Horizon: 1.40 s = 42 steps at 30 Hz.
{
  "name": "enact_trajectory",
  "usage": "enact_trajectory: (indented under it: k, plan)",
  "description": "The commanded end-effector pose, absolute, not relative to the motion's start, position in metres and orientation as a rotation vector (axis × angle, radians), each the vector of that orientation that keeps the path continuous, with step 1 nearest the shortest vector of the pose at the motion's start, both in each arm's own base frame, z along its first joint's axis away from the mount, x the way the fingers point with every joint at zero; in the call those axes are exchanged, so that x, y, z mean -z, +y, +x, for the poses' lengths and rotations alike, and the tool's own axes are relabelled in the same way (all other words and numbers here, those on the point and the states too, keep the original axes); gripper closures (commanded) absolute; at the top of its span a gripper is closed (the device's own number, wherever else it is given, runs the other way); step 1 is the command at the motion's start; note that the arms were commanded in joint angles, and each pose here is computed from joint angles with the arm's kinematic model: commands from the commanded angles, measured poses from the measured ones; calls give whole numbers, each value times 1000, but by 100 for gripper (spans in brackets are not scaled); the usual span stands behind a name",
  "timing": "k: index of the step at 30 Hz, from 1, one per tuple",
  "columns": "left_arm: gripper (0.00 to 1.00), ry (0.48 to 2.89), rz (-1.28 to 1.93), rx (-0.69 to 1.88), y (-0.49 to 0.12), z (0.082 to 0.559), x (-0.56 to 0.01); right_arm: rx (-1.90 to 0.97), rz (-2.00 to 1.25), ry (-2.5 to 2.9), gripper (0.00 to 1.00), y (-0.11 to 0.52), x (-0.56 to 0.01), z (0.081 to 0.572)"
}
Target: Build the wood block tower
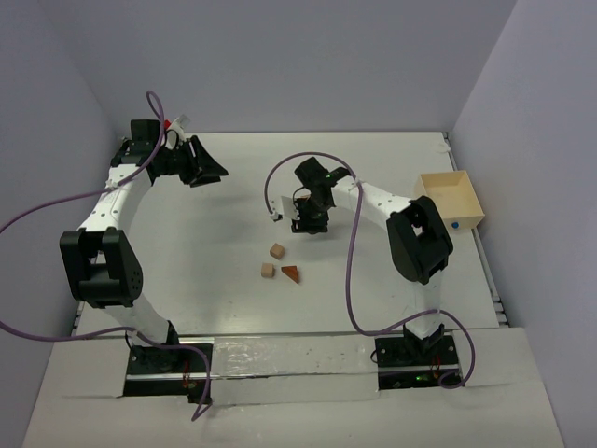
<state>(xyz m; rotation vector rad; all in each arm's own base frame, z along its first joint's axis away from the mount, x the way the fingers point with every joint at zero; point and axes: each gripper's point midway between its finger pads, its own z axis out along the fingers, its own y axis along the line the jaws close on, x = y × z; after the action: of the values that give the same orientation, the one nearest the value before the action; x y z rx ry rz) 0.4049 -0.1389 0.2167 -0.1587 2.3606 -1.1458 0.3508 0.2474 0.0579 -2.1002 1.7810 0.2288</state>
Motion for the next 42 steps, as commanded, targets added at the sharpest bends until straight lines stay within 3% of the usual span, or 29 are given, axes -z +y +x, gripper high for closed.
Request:
enact_trajectory:
  k: [1, 10, 18, 23, 26, 29, 34, 42]
  plan:
    - [51, 2314, -127, 1166, -140, 410, -226, -227, -2066, 1760, 42, 252, -69, 360]
    - [51, 2315, -129, 1168, -140, 411, -225, -232, -2066, 1762, 35, 253, -69, 360]
    - [53, 2313, -125, 1166, -140, 409, -225, -275, -2091, 1734, 37, 252, -76, 348]
    - [69, 2310, -135, 1148, -138, 409, -224, -320, -2081, 1675, 44, 251, -105, 318]
    - [90, 2324, -143, 1111, -137, 411, -220, -358, -2054, 1663, 50, 247, -117, 295]
    - [100, 2363, -116, 1071, -150, 408, -210, -383, -1973, 1649, 55, 246, -138, 284]
    - [100, 2474, -55, 952, -185, 404, -180, -479, -1675, 1797, 63, 244, -158, 275]
    - [100, 2646, -18, 792, -230, 413, -125, -725, -985, 2059, 61, 227, -167, 308]
